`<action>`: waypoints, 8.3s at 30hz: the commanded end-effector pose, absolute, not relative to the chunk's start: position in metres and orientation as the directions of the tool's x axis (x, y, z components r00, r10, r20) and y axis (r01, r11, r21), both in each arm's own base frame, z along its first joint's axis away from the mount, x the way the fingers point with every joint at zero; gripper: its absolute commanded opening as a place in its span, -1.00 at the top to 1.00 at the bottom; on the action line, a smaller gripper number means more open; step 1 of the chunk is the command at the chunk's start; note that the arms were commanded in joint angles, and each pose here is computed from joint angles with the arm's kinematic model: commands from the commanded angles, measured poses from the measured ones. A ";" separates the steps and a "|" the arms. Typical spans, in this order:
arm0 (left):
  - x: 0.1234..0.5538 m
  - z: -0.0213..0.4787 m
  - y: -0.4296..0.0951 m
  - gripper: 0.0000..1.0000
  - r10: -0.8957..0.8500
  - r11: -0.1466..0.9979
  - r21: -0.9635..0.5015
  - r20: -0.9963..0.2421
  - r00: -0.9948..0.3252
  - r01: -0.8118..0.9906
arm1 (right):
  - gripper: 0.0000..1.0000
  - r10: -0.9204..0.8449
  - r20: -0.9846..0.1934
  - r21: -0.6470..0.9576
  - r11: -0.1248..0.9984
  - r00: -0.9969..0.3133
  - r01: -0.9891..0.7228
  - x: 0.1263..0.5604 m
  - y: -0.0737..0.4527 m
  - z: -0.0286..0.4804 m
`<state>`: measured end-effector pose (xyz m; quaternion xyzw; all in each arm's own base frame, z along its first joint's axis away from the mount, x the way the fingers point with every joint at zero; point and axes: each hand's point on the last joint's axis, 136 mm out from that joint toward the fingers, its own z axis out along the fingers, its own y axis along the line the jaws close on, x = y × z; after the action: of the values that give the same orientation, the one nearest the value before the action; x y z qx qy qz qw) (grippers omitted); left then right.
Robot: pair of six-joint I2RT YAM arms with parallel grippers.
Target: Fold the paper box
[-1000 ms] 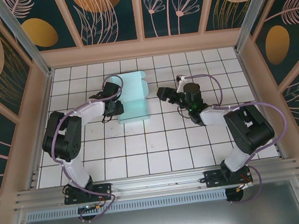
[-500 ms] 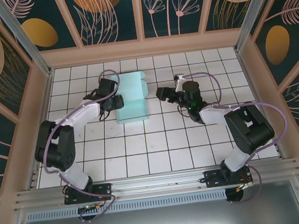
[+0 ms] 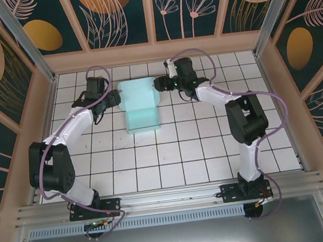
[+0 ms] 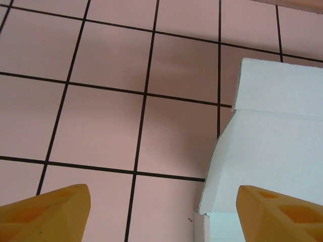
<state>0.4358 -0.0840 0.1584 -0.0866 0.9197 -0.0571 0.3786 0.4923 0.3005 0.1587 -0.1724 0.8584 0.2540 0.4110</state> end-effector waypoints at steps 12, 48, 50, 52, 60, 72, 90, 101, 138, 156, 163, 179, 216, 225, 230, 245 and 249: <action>0.425 0.144 -0.083 -0.52 -0.254 0.957 -0.275 -0.639 -0.726 -0.092 | -0.20 -0.386 -0.533 0.246 0.780 -0.753 -0.575 0.495 0.318 0.117; 0.443 0.144 -0.098 -0.52 -0.202 0.955 -0.297 -0.658 -0.726 0.004 | 1.00 -0.454 -0.628 0.275 0.631 -0.633 -0.725 0.480 0.346 0.147; 0.447 0.151 -0.099 -0.51 -0.184 0.958 -0.284 -0.677 -0.712 0.023 | 1.00 -0.460 -0.668 0.231 0.619 -0.585 -0.750 0.481 0.345 0.156; 0.450 0.161 -0.100 -0.51 -0.171 0.959 -0.280 -0.700 -0.694 0.046 | 1.00 -0.462 -0.710 0.175 0.615 -0.532 -0.769 0.481 0.344 0.164; 0.453 0.176 -0.102 -0.30 -0.108 0.965 -0.238 -0.739 -0.665 0.108 | 1.00 -0.385 -0.854 0.034 0.631 -0.350 -0.775 0.473 0.331 0.191; 0.431 0.163 -0.144 -0.07 0.137 0.875 -0.276 -0.647 -0.750 0.399 | 1.00 -0.385 -0.865 0.015 0.621 -0.322 -0.784 0.462 0.328 0.194; 0.421 0.124 -0.150 0.15 0.215 0.881 -0.275 -0.490 -0.845 0.384 | 1.00 -0.412 -0.846 0.005 0.627 -0.337 -0.779 0.465 0.332 0.186; 0.429 0.133 -0.161 -0.05 0.151 0.867 -0.336 -0.527 -0.836 0.368 | 1.00 -0.414 -0.841 0.009 0.632 -0.348 -0.775 0.464 0.332 0.182; 0.426 0.128 -0.166 0.55 0.136 0.854 -0.371 -0.516 -0.846 0.364 | 1.00 -0.424 -0.828 -0.005 0.659 -0.366 -0.752 0.470 0.327 0.173; 0.434 0.149 -0.158 0.40 0.113 0.881 -0.328 -0.554 -0.825 0.340 | 1.00 -0.427 -0.829 -0.004 0.652 -0.363 -0.758 0.464 0.329 0.174; 0.432 0.137 -0.162 0.44 0.121 0.871 -0.351 -0.526 -0.842 0.344 | 1.00 -0.428 -0.828 -0.006 0.653 -0.363 -0.757 0.465 0.329 0.173; 0.433 0.125 -0.161 1.00 0.138 0.875 -0.342 -0.505 -0.852 0.344 | 1.00 -0.428 -0.829 -0.013 0.658 -0.360 -0.753 0.468 0.329 0.176; 0.430 0.175 -0.169 1.00 0.269 0.859 -0.083 -0.766 -0.583 0.505 | -0.63 -0.501 -0.720 0.017 0.679 -0.480 -0.734 0.438 0.288 0.220; 0.427 0.174 -0.176 1.00 0.284 0.832 -0.106 -0.761 -0.583 0.544 | -0.11 -0.561 -0.610 0.053 0.676 -0.560 -0.735 0.447 0.288 0.191; 0.426 0.171 -0.177 1.00 0.290 0.829 -0.112 -0.753 -0.591 0.549 | 0.15 -0.581 -0.587 0.058 0.664 -0.564 -0.745 0.452 0.291 0.182; 0.426 0.168 -0.177 1.00 0.302 0.826 -0.111 -0.740 -0.601 0.552 | 0.11 -0.567 -0.614 0.041 0.673 -0.550 -0.739 0.456 0.291 0.198; 0.426 0.169 -0.178 1.00 0.299 0.825 -0.115 -0.741 -0.601 0.553 | 0.22 -0.568 -0.611 0.032 0.678 -0.552 -0.734 0.454 0.288 0.200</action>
<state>0.4224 -0.1739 0.1616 0.2308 0.8846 -0.1656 0.3697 0.4537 0.2945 0.1767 -0.3780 0.8727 0.1522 0.2691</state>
